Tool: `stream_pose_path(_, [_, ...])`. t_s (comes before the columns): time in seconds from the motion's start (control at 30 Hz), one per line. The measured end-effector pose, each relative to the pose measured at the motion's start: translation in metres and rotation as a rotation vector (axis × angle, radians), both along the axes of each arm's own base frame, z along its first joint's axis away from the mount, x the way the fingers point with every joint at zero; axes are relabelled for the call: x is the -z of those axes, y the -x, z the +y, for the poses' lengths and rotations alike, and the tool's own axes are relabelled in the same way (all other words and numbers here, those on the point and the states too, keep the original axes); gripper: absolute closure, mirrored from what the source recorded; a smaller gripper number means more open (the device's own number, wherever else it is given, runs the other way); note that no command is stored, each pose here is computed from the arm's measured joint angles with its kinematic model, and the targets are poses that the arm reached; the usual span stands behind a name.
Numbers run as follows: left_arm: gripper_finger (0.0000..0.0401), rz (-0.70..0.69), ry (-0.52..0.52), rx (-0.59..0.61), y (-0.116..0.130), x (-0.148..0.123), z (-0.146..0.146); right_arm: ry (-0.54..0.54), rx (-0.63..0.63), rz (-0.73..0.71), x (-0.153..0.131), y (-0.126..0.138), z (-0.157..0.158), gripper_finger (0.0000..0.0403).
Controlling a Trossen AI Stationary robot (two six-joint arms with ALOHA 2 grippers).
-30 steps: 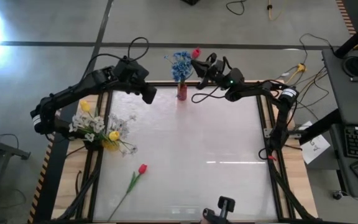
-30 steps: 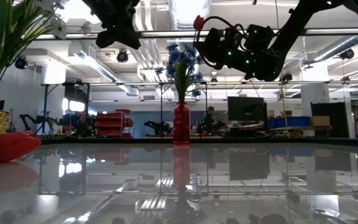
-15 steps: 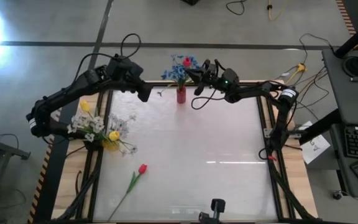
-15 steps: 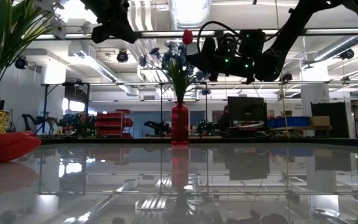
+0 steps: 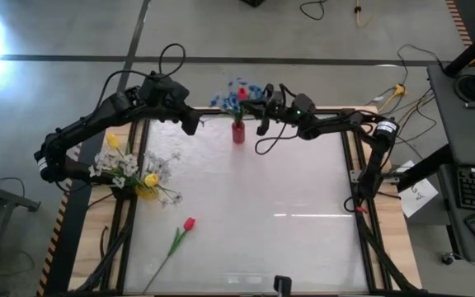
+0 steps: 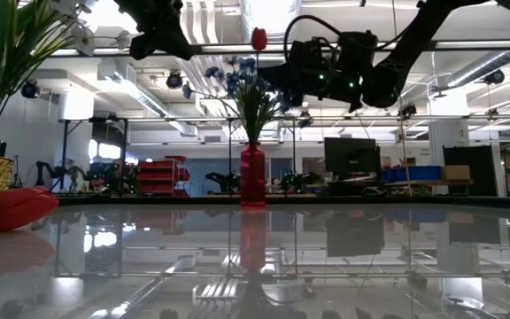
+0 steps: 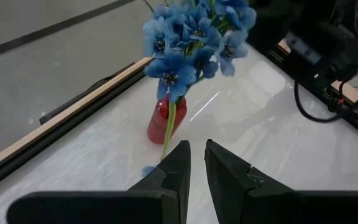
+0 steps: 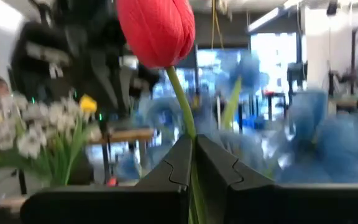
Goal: Sort flowers into vase by color
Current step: Put the right red flower into the red flower vase, then put the red flower into the red flower vase
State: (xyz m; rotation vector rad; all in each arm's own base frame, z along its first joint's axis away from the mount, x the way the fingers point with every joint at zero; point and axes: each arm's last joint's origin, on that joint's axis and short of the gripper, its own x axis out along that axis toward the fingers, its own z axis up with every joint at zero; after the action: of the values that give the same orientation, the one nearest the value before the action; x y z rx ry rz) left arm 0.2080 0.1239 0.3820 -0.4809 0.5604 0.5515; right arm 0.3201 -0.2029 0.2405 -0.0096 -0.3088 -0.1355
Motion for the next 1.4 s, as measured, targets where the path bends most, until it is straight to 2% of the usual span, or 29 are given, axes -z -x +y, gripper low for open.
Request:
stream_pose_path(0.13, [0.0363,-0.001,-0.001,0.0,0.0,0.0,0.0,-0.012,0.006,0.082,0.011,-0.001,0.001,0.039])
stream_pose_path(0.43, [0.0363,0.003,-0.012,0.004,0.001,-0.001,0.0,-0.022,-0.047,0.097,0.013,-0.003,0.007,0.0384])
stream_pose_path(0.6, [0.0362,-0.005,-0.038,-0.025,0.009,-0.006,-0.002,-0.066,-0.079,0.151,0.016,-0.006,0.014,0.0333])
stream_pose_path(0.73, [0.0362,-0.031,-0.057,-0.039,0.022,-0.014,-0.007,-0.072,-0.072,0.208,0.006,-0.002,0.019,0.0286])
stream_pose_path(0.93, [0.0362,-0.045,-0.069,-0.045,0.038,-0.021,-0.015,-0.105,-0.033,0.402,-0.006,0.012,0.029,0.0249])
stream_pose_path(1.03, [0.0362,-0.062,-0.08,-0.045,0.042,-0.025,-0.018,-0.111,0.048,0.489,-0.007,0.017,0.035,0.0247])
stream_pose_path(1.13, [0.0362,-0.074,-0.087,-0.033,0.043,-0.026,-0.019,-0.104,0.088,0.514,-0.006,0.016,0.038,0.0252])
stream_pose_path(1.33, [0.0362,-0.158,-0.025,0.113,0.043,-0.031,-0.025,-0.092,0.095,0.526,-0.002,0.006,0.052,0.0278])
stream_pose_path(1.4, [0.0362,-0.214,-0.002,0.168,0.044,-0.041,-0.029,-0.072,0.103,0.53,-0.004,0.003,0.06,0.0285])
